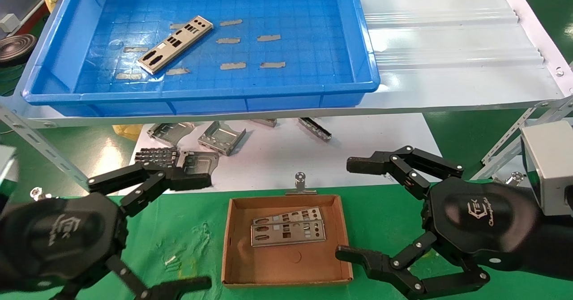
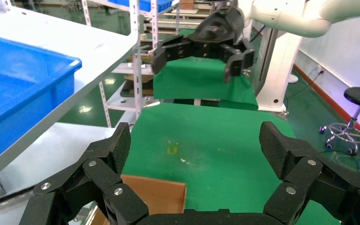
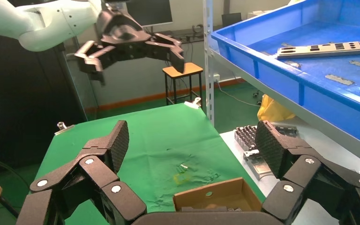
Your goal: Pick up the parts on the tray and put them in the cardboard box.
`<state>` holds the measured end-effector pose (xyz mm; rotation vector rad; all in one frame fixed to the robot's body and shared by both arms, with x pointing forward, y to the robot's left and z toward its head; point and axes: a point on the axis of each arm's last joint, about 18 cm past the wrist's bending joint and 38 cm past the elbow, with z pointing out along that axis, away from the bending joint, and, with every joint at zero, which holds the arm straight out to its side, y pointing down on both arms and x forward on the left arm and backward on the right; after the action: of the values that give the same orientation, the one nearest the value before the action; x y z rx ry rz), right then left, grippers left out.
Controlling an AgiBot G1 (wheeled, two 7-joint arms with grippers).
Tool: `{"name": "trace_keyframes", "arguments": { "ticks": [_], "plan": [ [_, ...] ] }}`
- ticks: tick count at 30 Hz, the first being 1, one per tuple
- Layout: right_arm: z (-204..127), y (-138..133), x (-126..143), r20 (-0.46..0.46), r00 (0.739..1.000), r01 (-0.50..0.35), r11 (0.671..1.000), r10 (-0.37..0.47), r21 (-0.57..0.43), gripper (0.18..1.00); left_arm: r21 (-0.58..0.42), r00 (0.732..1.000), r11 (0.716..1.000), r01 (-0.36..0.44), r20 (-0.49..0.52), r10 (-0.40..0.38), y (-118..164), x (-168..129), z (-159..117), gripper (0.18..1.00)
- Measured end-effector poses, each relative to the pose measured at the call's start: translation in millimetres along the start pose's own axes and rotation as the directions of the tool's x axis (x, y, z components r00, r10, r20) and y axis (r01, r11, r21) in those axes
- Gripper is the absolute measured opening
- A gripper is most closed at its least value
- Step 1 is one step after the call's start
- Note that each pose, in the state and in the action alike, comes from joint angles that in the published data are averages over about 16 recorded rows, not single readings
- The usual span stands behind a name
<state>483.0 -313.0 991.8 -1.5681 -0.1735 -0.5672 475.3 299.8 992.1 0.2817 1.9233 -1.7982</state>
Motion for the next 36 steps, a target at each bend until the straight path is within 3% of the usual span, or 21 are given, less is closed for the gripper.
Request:
{"name": "trace_keyframes", "arguments": {
  "ticks": [36],
  "plan": [
    [0.0,0.0,0.0,0.0,1.0,0.0,1.0,0.0,0.0,1.0,-0.001,1.0,1.0,0.003,0.001,-0.003,-0.1,0.1,-0.3,1.001]
  ]
}}
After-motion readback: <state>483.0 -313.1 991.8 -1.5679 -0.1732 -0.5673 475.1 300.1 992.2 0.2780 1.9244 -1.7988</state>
